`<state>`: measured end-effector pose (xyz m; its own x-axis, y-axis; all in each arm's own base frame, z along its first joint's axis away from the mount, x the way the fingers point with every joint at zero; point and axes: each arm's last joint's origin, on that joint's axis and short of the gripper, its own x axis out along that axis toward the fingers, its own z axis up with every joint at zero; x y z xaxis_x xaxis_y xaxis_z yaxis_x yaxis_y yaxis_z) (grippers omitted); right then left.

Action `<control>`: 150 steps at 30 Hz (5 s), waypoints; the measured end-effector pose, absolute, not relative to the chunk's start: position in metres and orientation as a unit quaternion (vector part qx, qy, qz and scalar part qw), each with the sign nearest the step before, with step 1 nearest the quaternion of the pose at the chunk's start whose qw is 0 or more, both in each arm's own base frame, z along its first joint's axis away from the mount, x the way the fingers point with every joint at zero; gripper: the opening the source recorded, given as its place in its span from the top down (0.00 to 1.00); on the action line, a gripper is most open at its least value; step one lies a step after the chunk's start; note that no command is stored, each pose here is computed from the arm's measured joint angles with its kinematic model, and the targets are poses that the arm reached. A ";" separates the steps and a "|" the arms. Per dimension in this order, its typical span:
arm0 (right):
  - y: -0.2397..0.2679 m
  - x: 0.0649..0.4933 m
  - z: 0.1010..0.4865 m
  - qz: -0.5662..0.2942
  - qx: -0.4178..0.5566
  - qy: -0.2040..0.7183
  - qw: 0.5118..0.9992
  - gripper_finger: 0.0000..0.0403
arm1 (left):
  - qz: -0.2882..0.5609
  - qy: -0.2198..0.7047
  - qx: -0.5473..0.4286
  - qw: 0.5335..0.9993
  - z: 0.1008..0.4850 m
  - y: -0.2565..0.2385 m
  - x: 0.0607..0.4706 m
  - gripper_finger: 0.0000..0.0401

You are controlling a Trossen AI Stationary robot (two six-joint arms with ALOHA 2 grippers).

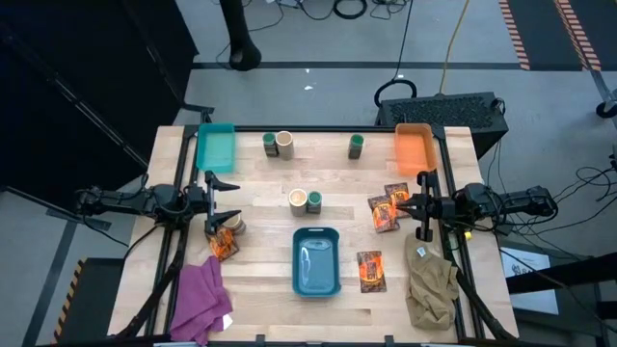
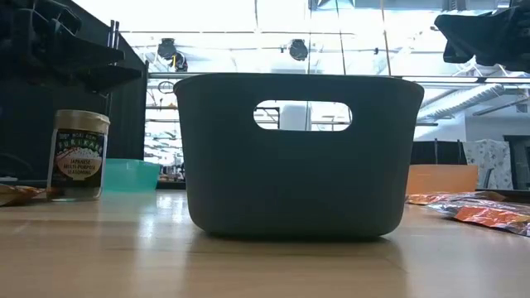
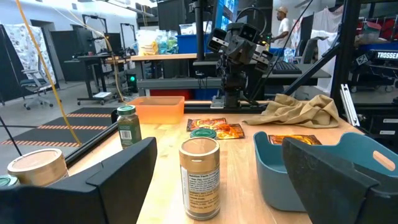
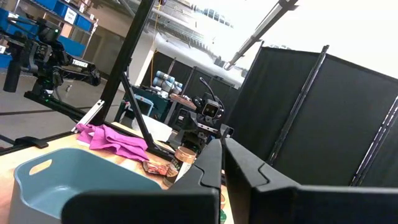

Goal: Sort spices by type

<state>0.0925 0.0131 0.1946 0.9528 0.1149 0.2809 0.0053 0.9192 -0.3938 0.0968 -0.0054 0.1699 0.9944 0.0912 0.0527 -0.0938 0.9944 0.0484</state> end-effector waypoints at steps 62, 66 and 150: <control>0.013 0.092 0.195 0.028 -0.199 -0.151 0.968 1.00 | 0.046 -0.025 0.025 0.998 0.170 -0.005 0.097 0.13; 0.013 0.093 0.194 0.028 -0.199 -0.151 0.968 1.00 | 0.046 -0.025 0.025 0.998 0.170 -0.005 0.097 0.13; -0.006 0.137 0.291 -0.191 0.193 0.194 0.943 1.00 | 0.063 0.058 -0.140 0.986 0.258 -0.013 0.184 0.13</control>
